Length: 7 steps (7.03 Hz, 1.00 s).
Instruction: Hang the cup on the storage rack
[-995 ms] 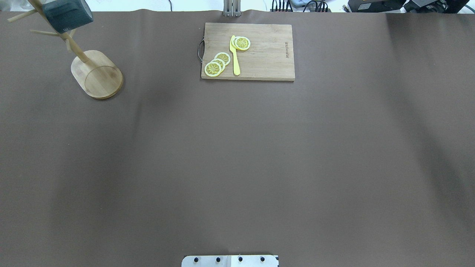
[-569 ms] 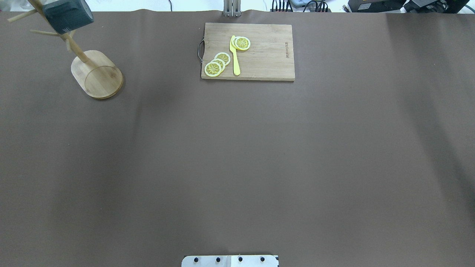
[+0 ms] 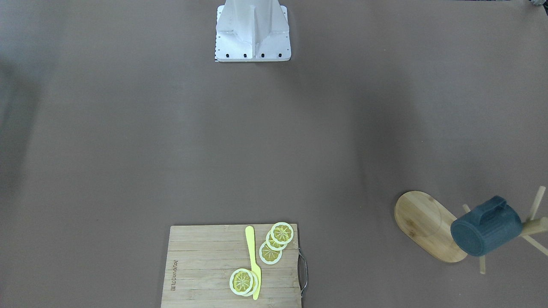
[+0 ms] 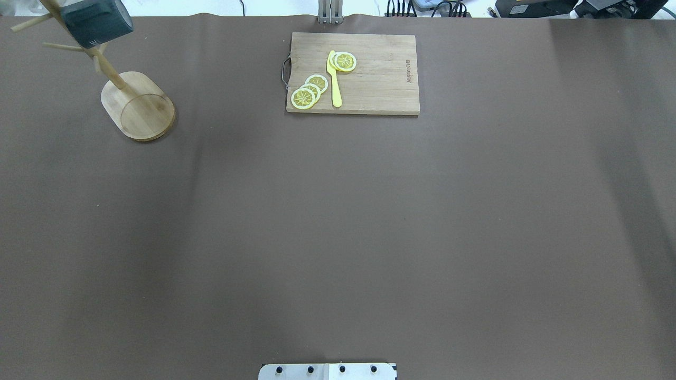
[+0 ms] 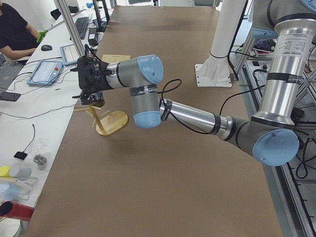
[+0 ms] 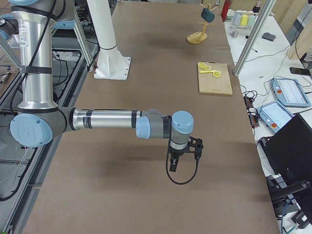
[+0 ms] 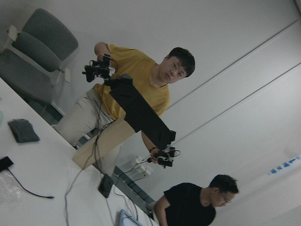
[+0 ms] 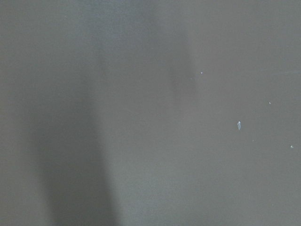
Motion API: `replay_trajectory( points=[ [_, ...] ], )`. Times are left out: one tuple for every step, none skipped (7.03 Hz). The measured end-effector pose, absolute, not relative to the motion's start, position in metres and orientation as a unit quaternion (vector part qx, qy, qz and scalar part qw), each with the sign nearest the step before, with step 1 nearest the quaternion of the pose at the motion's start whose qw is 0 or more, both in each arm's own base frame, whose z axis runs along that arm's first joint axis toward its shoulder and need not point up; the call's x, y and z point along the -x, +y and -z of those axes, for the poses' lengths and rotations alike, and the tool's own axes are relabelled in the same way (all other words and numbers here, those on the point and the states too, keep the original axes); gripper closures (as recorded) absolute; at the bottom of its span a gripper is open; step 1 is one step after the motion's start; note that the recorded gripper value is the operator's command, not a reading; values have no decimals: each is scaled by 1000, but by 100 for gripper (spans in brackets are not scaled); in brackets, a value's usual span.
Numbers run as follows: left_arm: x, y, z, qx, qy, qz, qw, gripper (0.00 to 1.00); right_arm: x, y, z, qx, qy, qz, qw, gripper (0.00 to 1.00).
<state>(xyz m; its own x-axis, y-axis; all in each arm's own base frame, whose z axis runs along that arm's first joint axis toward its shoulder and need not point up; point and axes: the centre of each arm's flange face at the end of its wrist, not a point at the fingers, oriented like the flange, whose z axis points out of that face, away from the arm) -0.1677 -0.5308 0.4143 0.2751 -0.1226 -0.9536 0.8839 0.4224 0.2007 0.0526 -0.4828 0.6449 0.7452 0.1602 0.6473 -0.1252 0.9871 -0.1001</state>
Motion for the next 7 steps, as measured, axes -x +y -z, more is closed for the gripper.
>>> replay_trajectory(
  points=[
    [171, -535, -451, -401, 415, 312, 755, 2, -54, -483, -643, 24, -355, -78, 931, 0],
    [177, -540, -479, -400, 357, 262, 803, 2, -55, -483, -641, 22, -358, -79, 930, 0],
    [182, -546, -497, -382, 313, 223, 841, 2, -57, -483, -638, 19, -361, -80, 929, 0],
    [183, -552, -509, -351, 282, 188, 873, 2, -59, -483, -633, 14, -363, -80, 928, 0],
    [181, -559, -520, -310, 261, 153, 901, 2, -60, -483, -631, 12, -365, -81, 927, 0],
    [170, -564, -534, -259, 250, 116, 926, 2, -60, -483, -629, 12, -369, -83, 926, 0],
    [147, -568, -549, -203, 249, 78, 944, 2, -59, -483, -627, 13, -373, -84, 924, 0]
  ],
)
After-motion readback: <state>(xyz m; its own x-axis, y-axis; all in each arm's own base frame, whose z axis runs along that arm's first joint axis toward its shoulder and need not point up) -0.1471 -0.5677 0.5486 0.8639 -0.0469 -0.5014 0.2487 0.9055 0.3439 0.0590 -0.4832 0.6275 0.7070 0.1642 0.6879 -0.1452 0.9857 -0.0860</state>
